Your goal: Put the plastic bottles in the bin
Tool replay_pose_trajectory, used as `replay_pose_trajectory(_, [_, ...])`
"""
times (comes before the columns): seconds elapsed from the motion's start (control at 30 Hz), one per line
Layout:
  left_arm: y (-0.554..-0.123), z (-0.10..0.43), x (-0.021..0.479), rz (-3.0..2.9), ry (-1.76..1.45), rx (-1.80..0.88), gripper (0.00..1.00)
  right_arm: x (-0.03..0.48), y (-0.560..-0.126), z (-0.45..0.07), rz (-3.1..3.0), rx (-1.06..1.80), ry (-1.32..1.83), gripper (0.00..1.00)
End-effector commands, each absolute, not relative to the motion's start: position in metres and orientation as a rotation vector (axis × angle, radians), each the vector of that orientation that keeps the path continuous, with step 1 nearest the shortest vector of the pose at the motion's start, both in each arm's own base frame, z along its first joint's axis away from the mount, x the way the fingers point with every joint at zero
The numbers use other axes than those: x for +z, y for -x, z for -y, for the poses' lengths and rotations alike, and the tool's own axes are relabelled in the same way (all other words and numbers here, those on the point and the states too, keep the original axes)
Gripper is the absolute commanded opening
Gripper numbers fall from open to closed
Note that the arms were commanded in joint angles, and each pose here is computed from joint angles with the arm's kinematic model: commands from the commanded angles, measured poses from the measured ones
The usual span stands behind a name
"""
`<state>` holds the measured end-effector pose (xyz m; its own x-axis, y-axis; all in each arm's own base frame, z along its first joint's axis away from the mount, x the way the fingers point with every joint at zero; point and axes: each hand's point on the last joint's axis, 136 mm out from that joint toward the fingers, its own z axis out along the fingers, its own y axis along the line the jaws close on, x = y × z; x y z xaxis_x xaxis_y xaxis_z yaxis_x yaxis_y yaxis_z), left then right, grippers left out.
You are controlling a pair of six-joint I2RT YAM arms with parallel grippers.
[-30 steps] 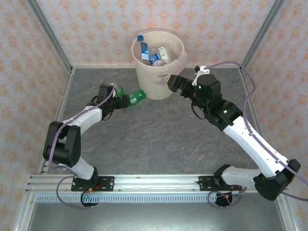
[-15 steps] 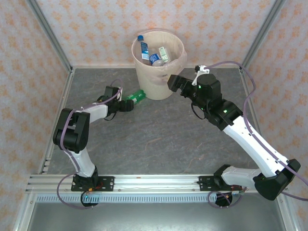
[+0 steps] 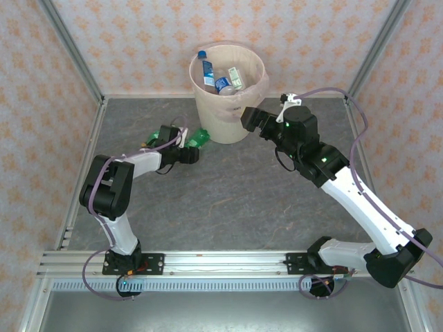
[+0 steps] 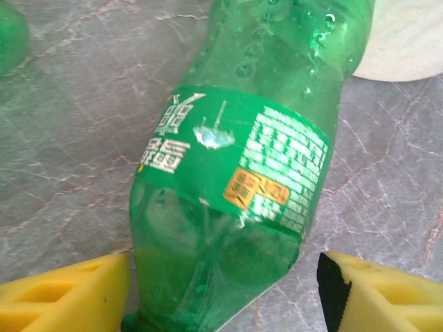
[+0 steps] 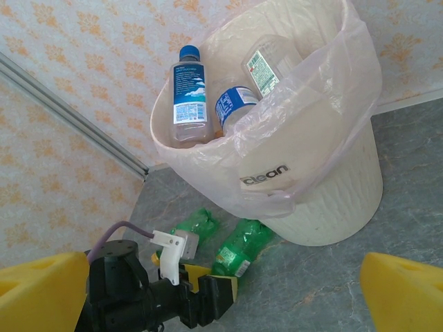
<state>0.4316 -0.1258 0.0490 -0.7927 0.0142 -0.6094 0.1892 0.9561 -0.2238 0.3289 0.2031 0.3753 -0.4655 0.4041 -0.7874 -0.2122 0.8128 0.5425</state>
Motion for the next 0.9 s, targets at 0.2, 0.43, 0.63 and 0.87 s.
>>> replay_pose_trajectory(0.2, [-0.412, 0.124, 0.032, -2.537, -0.235, -0.250, 0.67, 0.375, -0.327, -0.202, -1.921, 0.720, -0.153, 1.00])
replay_pose_trajectory(0.43, [-0.403, 0.125, 0.028, -2.563, -0.251, -0.226, 0.49, 0.377, -0.325, -0.200, -1.911, 0.728, -0.158, 1.00])
replay_pose_trajectory(0.63, [-0.396, 0.120, 0.040, -2.552, -0.235, -0.200, 0.19, 0.373, -0.322, -0.199, -1.912, 0.736, -0.165, 1.00])
replay_pose_trajectory(0.87, [-0.374, 0.108, 0.070, -2.518, -0.174, -0.150, 0.18, 0.376, -0.320, -0.195, -1.898, 0.734, -0.169, 1.00])
